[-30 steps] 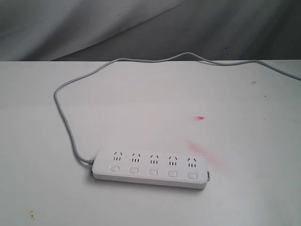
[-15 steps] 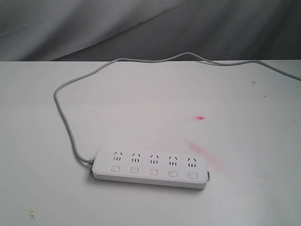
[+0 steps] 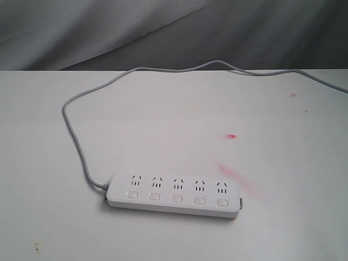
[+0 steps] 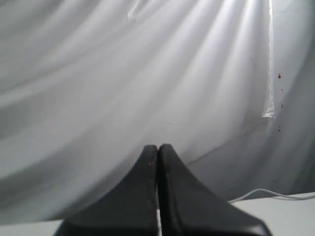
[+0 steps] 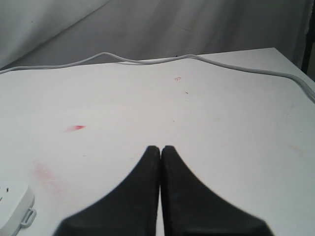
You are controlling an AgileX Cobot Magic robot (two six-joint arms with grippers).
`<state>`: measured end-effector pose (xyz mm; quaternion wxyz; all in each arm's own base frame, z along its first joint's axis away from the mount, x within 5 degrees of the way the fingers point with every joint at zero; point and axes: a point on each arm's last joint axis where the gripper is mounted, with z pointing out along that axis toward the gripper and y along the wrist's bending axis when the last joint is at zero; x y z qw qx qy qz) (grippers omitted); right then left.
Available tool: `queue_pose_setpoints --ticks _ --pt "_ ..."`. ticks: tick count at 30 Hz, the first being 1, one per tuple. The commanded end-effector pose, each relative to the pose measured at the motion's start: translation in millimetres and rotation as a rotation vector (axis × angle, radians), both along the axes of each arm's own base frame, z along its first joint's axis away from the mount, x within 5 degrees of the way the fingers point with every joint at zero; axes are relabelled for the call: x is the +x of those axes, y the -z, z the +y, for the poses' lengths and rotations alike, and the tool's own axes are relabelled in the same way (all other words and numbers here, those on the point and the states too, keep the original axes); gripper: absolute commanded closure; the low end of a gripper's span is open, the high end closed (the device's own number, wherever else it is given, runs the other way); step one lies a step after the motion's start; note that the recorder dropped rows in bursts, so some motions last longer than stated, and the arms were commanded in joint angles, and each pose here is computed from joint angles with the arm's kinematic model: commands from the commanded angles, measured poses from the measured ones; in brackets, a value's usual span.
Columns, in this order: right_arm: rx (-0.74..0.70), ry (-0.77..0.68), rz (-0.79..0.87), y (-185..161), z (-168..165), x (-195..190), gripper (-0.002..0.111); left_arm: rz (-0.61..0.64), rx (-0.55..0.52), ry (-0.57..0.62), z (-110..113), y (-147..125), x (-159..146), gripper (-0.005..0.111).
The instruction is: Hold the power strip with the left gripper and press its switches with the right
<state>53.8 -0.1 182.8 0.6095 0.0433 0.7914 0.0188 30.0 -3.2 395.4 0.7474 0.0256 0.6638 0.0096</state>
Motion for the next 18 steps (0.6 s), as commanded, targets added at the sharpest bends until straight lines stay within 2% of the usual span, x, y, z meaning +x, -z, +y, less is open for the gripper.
queue_pose_setpoints --ticks 1,8,13,15,18 --pt "-0.016 0.001 -0.003 0.5 -0.4 -0.3 0.108 0.061 -0.12 0.008 0.3 43.0 3.1 0.106" --pt "-0.016 0.001 -0.003 0.5 -0.4 -0.3 0.108 0.124 -0.182 0.0 0.6 93.3 5.0 0.106" --pt "-0.016 0.001 -0.003 0.5 -0.4 -0.3 0.108 0.098 -0.195 -0.066 3.1 119.3 3.5 0.106" --pt "-0.016 0.001 -0.003 0.5 -0.4 -0.3 0.108 0.126 -0.198 -0.093 4.4 129.8 7.2 0.106" --pt "-0.016 0.001 -0.003 0.5 -0.4 -0.3 0.108 0.133 -0.235 -0.092 5.1 143.4 12.7 0.106"
